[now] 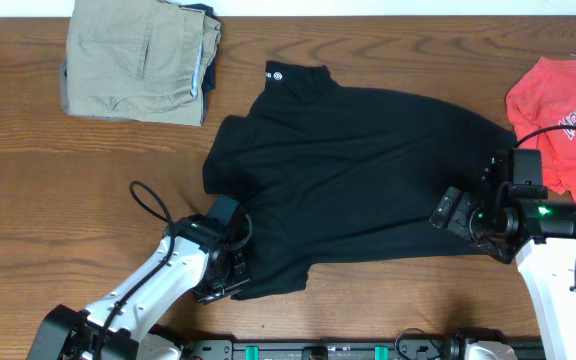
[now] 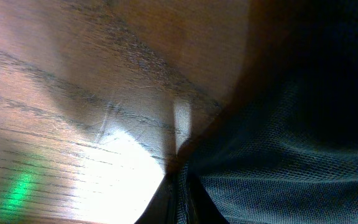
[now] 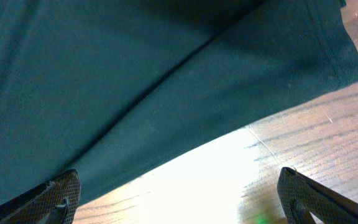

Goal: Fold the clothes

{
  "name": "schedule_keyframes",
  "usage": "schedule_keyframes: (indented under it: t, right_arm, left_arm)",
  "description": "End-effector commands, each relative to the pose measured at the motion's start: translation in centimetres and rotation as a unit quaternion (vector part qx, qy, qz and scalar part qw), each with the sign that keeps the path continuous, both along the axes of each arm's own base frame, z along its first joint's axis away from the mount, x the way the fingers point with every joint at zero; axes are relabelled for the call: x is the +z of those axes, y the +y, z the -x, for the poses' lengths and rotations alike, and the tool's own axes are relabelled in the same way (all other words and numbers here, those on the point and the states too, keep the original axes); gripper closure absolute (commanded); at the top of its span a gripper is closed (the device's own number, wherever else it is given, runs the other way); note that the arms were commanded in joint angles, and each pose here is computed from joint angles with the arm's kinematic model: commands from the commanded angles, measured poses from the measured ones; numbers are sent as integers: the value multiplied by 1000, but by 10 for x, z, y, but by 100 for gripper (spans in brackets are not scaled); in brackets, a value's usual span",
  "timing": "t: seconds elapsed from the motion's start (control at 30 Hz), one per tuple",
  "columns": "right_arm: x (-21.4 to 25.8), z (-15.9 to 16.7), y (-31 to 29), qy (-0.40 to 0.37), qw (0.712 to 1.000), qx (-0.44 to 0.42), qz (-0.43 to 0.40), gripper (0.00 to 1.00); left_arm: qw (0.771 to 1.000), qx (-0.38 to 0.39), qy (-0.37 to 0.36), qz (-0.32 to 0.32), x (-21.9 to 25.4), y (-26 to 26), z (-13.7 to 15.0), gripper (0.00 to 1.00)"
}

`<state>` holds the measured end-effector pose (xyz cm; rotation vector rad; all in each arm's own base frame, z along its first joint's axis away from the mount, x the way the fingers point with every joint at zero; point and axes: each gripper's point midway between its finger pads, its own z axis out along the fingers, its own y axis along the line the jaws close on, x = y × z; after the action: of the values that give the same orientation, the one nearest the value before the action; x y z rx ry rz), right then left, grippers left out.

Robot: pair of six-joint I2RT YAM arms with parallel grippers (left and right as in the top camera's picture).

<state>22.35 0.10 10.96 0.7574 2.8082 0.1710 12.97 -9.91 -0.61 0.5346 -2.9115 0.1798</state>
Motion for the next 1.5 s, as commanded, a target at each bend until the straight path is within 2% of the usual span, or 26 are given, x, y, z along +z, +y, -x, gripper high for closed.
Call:
schedule_keyframes:
  t: [0.0,0.13,0.63,0.77,1.0,1.13,1.37,1.47]
  right_arm:
    - [-4,7,-6,15,1000,-25,7,1]
    - [-6,24,-37,47,990,-120,52,1]
    - [-14,52,-105,64,954,-283,70,1]
    - [-32,61,-108,72,948,-304,59,1]
    - [-63,55,-111,56,948,-311,41,13]
    - [-73,46,-108,60,952,-300,17,13]
    - [-99,49,-114,105,945,-311,7,13]
    - [-109,50,-119,114,943,-313,5,17]
  left_arm:
    - [1000,-3,3,-13,-3,5,3,94]
    - [1000,-3,3,-13,-3,5,3,94]
    - [1000,-3,2,-13,-3,5,3,94]
    - [1000,-3,0,-12,-4,5,2,94]
    - [1000,-3,-1,-11,-4,4,1,94]
    - [1000,-3,-3,-10,-4,4,0,94]
    - [1000,-3,-5,-10,-4,4,-1,94]
    - [1000,-3,-5,-10,-4,4,-1,94]
